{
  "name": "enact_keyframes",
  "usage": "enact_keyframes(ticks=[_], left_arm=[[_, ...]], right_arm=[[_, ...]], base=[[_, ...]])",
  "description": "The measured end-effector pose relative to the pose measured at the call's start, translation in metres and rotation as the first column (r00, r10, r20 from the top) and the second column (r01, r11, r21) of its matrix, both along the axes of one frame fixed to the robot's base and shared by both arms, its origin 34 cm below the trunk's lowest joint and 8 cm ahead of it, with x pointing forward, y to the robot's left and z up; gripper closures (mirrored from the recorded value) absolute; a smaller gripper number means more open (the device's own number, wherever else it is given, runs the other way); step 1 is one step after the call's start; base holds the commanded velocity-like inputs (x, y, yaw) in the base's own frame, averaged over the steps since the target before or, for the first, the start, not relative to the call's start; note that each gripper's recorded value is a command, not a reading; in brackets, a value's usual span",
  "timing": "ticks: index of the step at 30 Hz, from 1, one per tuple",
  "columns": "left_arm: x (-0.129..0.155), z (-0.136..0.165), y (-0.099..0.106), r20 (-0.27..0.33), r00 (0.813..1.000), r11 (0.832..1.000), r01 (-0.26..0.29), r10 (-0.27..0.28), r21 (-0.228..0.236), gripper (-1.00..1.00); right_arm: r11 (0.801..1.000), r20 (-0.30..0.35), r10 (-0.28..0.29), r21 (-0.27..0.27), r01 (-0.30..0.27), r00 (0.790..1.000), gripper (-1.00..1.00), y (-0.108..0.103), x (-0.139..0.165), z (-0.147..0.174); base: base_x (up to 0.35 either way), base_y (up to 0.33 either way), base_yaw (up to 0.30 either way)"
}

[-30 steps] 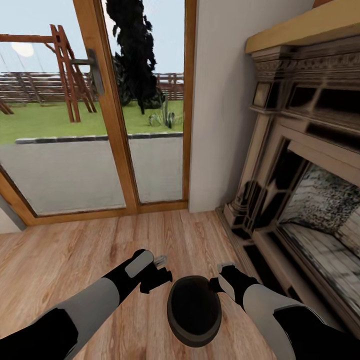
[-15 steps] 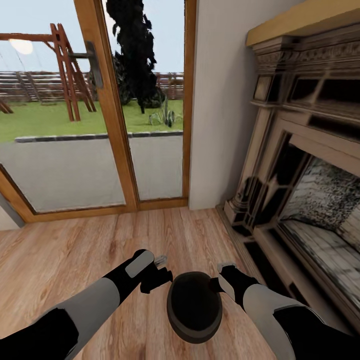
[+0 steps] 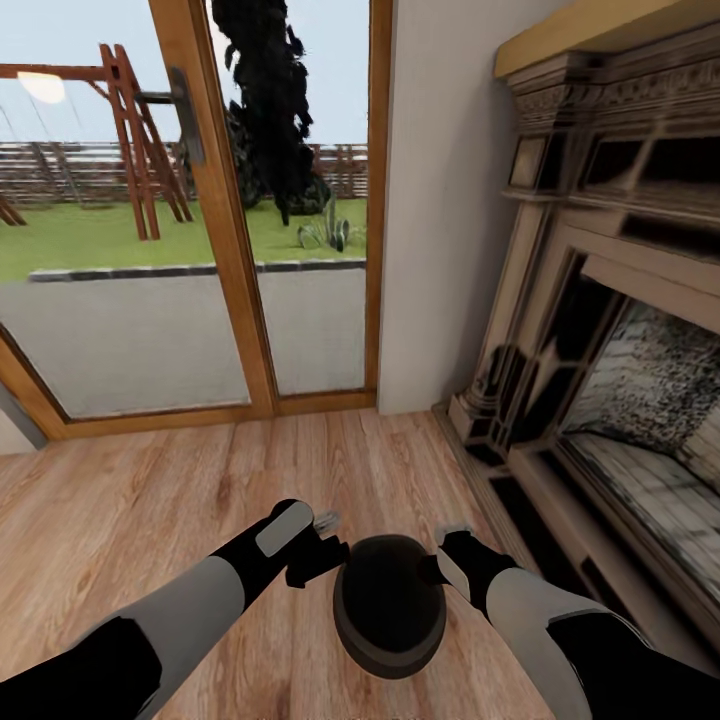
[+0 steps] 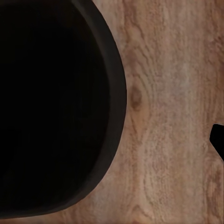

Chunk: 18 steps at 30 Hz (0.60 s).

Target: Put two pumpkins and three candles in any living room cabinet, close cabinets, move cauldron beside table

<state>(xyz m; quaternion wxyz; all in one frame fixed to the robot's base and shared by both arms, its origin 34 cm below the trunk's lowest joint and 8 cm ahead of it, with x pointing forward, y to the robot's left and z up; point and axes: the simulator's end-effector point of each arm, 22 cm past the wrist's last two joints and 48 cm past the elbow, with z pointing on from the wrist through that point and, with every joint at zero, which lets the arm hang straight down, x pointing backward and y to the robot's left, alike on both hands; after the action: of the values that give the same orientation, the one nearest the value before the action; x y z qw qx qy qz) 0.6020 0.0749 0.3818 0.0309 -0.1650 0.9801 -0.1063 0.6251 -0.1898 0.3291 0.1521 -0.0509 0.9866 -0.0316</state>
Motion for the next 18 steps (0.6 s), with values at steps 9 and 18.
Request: enact_keyframes(ticks=[9,18], left_arm=[[-0.005,-0.02,-0.001,0.001,1.0,1.0,0.001,-0.001,0.0,-1.0],[-0.01,-0.04,-0.002,0.001,1.0,1.0,0.002,-0.002,-0.002,-1.0]], right_arm=[[1.0,0.0,0.0,0.0,0.0,1.0,-1.0,0.0,-0.005,-0.02],[1.0,0.001,0.0,-0.001,0.0,1.0,-1.0,0.0,-0.01,-0.04]], base=[[0.0,0.0,0.0],[0.0,0.0,0.0]])
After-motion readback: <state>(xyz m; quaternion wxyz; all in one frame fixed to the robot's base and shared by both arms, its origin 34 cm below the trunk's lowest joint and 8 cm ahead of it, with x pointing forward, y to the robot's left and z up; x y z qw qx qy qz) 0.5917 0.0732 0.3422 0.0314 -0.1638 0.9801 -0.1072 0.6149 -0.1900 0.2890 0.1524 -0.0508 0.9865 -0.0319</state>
